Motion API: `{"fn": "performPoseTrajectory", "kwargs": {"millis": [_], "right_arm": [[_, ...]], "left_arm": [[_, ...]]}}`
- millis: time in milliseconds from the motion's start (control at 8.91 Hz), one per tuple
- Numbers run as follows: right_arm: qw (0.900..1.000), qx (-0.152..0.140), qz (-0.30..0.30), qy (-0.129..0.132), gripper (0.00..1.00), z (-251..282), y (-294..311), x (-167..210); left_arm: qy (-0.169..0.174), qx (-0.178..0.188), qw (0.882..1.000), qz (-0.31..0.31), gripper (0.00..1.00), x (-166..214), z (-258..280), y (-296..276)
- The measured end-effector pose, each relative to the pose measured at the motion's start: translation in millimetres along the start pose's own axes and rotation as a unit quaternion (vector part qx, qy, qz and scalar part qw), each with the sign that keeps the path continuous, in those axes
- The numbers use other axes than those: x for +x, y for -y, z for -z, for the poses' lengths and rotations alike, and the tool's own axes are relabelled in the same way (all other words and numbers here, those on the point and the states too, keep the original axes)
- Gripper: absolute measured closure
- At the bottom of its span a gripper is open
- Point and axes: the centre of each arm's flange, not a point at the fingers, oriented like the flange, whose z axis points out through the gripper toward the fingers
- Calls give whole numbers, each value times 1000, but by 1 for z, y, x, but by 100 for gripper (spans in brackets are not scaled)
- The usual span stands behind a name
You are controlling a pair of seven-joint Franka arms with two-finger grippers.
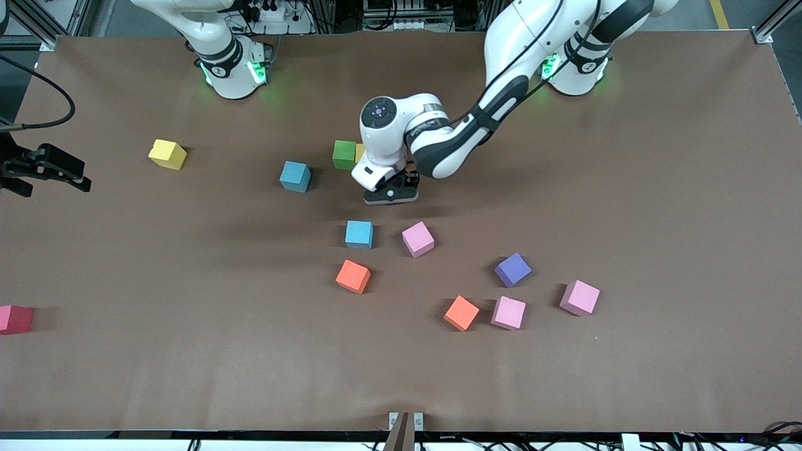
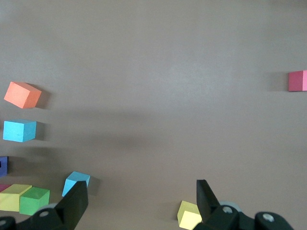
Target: Form number 2 with 11 blocks
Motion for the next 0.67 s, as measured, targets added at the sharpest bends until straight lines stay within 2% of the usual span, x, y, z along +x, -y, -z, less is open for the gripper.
{"fn": "performPoseTrajectory", "kwargs": {"millis": [674], "right_arm": [[1000, 0, 0, 0, 0, 0, 0, 0]], "left_arm": [[-17, 4, 999, -29, 41, -13, -10, -4]]}}
